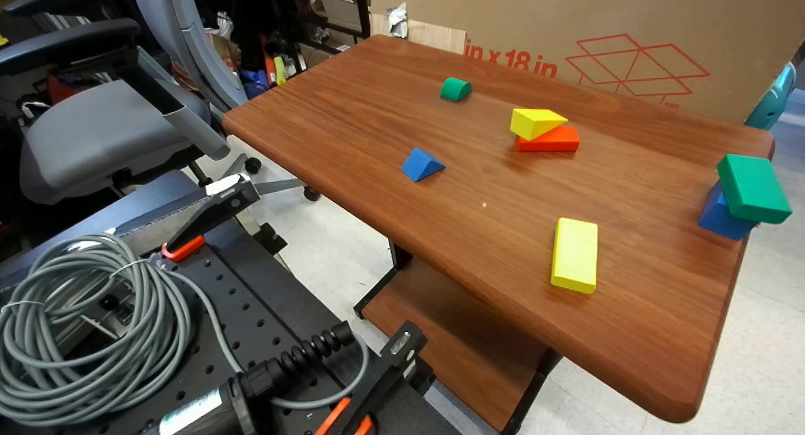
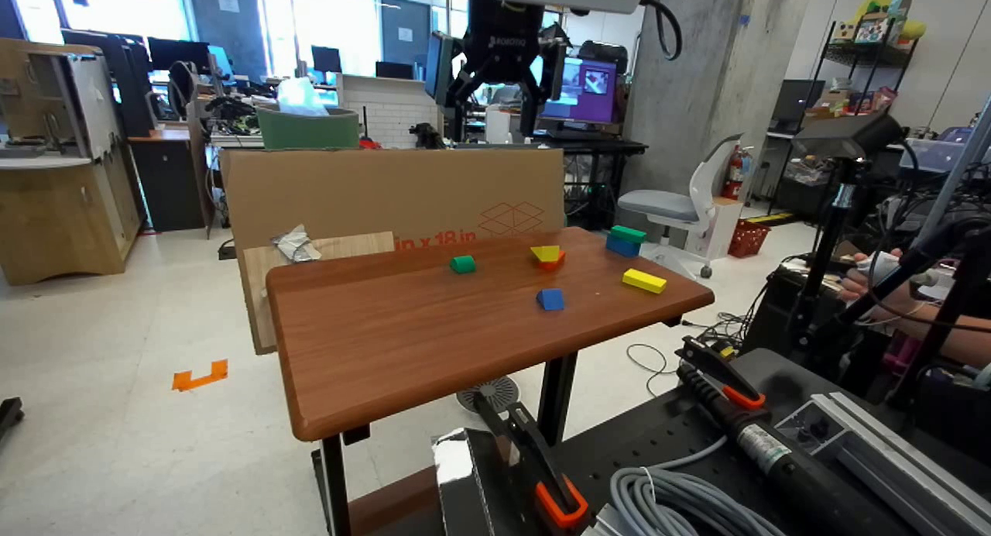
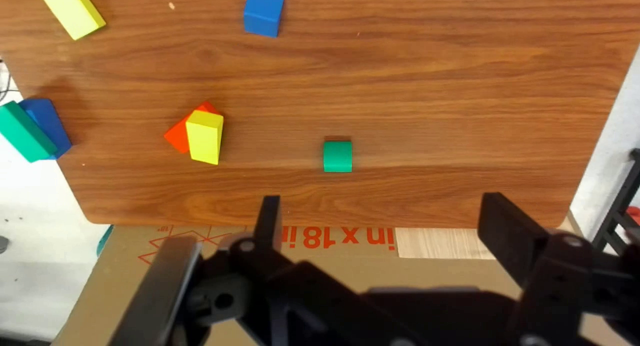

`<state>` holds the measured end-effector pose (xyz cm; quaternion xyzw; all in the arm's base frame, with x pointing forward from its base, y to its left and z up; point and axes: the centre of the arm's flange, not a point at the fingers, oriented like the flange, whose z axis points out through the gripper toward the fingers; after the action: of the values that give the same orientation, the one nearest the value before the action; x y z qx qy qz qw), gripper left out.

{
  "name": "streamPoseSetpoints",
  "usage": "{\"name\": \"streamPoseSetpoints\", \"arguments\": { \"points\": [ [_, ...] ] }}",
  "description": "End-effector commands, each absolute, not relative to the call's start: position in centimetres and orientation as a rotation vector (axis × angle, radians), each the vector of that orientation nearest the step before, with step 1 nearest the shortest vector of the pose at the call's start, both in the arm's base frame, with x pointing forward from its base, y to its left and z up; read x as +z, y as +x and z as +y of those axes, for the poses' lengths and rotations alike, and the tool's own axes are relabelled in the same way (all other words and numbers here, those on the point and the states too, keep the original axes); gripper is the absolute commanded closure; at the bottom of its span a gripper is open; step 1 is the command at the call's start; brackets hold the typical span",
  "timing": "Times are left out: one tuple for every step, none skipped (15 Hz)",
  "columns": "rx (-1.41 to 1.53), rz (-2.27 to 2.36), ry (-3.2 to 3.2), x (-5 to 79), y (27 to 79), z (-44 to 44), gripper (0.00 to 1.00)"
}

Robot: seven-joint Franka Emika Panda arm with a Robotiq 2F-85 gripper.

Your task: Move the green object slightly backward to the left

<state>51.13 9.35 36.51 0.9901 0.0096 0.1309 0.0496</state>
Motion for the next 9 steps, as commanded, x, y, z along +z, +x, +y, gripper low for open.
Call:
{"name": "streamPoseSetpoints", "arguments": {
  "points": [
    [0.41,0.098,2.99,34.8,55.0,8.3,0.0],
    [0.399,0.104,2.996,34.3,55.8,8.0,0.0],
    [0.392,0.109,3.003,33.8,56.4,7.7,0.0],
    [0.383,0.121,3.01,33.2,57.0,7.5,0.0],
    [0.376,0.134,3.015,32.7,57.6,7.4,0.0],
    [0.368,0.154,3.025,32.2,58.1,7.3,0.0],
    [0.36,0.179,3.033,31.6,58.6,7.2,0.0],
    [0.35,0.191,3.038,31.1,59.1,7.1,0.0],
    [0.341,0.202,3.051,30.5,59.6,7.1,0.0]
  ]
}}
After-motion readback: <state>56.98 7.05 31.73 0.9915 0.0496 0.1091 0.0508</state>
